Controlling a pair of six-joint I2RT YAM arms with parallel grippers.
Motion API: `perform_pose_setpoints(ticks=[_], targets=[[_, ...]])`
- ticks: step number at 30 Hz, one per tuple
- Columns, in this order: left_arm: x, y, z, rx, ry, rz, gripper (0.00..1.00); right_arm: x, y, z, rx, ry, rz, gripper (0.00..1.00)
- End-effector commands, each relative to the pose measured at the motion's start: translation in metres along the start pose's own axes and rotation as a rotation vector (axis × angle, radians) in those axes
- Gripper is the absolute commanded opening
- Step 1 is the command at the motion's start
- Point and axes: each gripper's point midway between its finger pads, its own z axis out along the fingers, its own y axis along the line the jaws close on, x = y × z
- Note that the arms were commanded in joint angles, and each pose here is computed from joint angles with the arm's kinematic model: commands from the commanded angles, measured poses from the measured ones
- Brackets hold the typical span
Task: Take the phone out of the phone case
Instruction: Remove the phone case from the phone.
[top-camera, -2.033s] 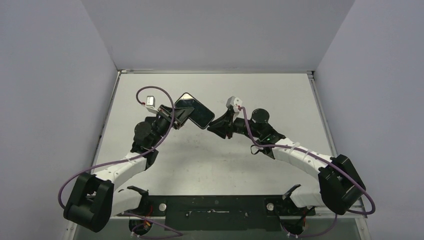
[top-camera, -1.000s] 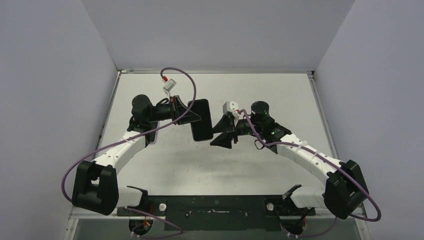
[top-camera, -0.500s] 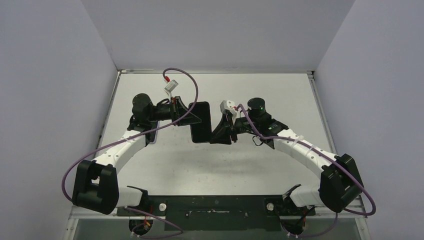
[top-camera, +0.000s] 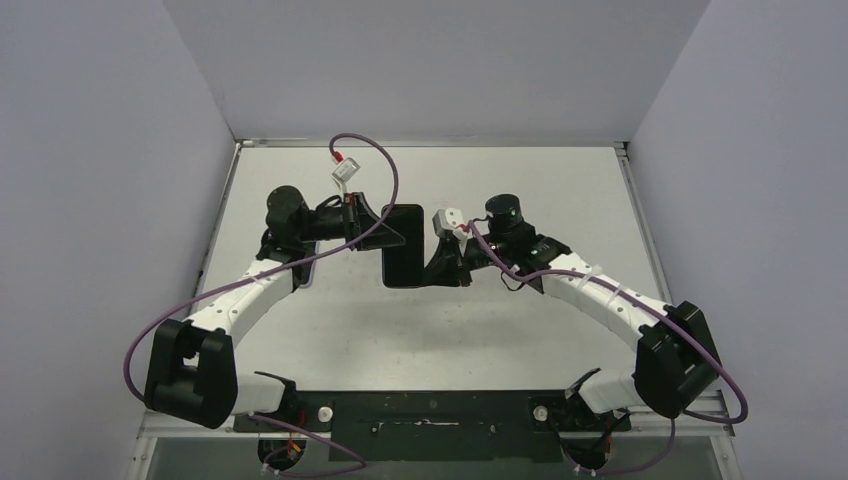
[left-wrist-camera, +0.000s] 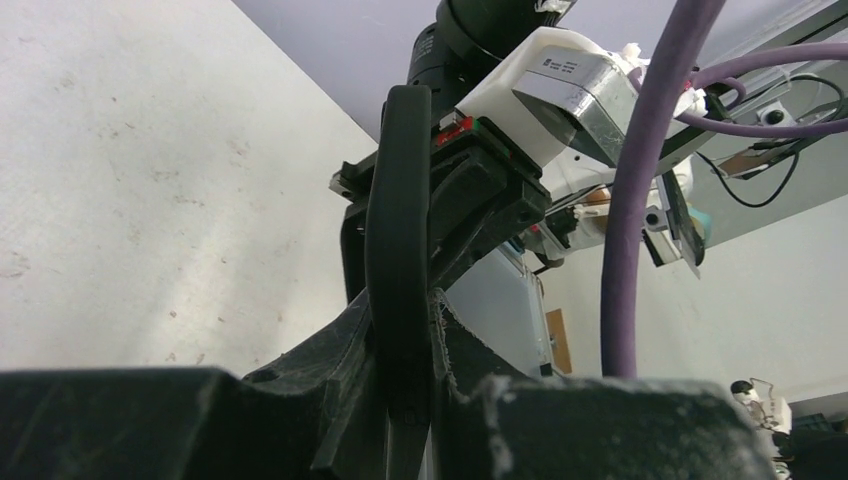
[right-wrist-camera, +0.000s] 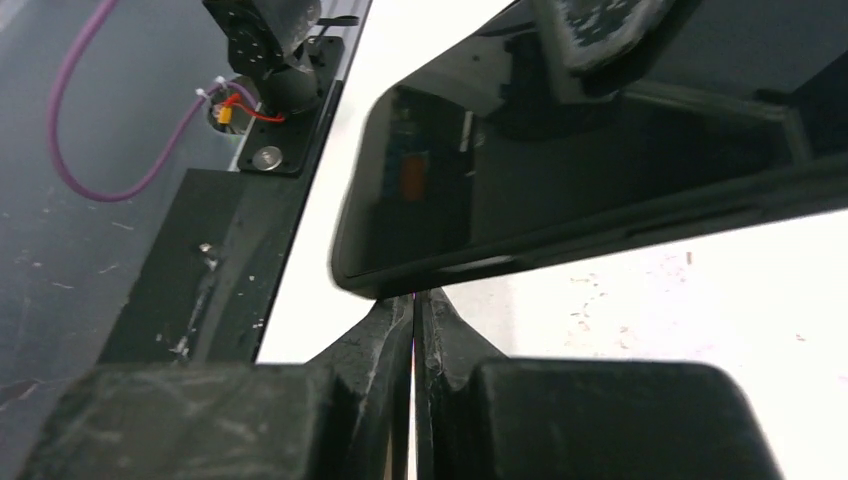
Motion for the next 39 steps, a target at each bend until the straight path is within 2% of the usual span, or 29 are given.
perform_pose_setpoints(ticks=[1,2,6,9,11,16,25,35,39], targets=[[-0.016,-0.031,0.007,0.054,-0.020,0.056,0.00,-0.031,-0.024,0.001,0.050,-0.016,-0.201,0.00],[-0.015,-0.031,0.006,0.053,-0.022,0.066,0.00,-0.031,-0.023,0.001,0.044,-0.014,-0.195,0.02],[-0.018,-0.027,0.002,0.034,-0.040,0.150,0.00,-0.028,-0.015,-0.002,0.024,-0.013,-0.173,0.22],[-0.021,-0.024,0.002,0.017,-0.046,0.205,0.00,-0.025,-0.006,-0.005,0.023,-0.016,-0.161,0.34],[-0.023,-0.025,0.002,0.012,-0.048,0.230,0.00,-0.024,-0.002,-0.007,0.023,-0.019,-0.151,0.39],[-0.027,-0.026,0.002,0.011,-0.059,0.278,0.00,-0.027,0.005,-0.009,0.019,-0.035,-0.130,0.44],[-0.032,-0.034,0.004,0.027,-0.070,0.308,0.00,-0.036,0.006,-0.007,-0.004,-0.063,-0.105,0.43],[-0.024,-0.039,0.005,0.040,-0.062,0.304,0.00,-0.041,0.000,-0.002,-0.024,-0.084,-0.083,0.31],[-0.025,-0.042,0.006,0.044,-0.061,0.298,0.00,-0.039,-0.001,-0.002,-0.026,-0.078,-0.093,0.21]])
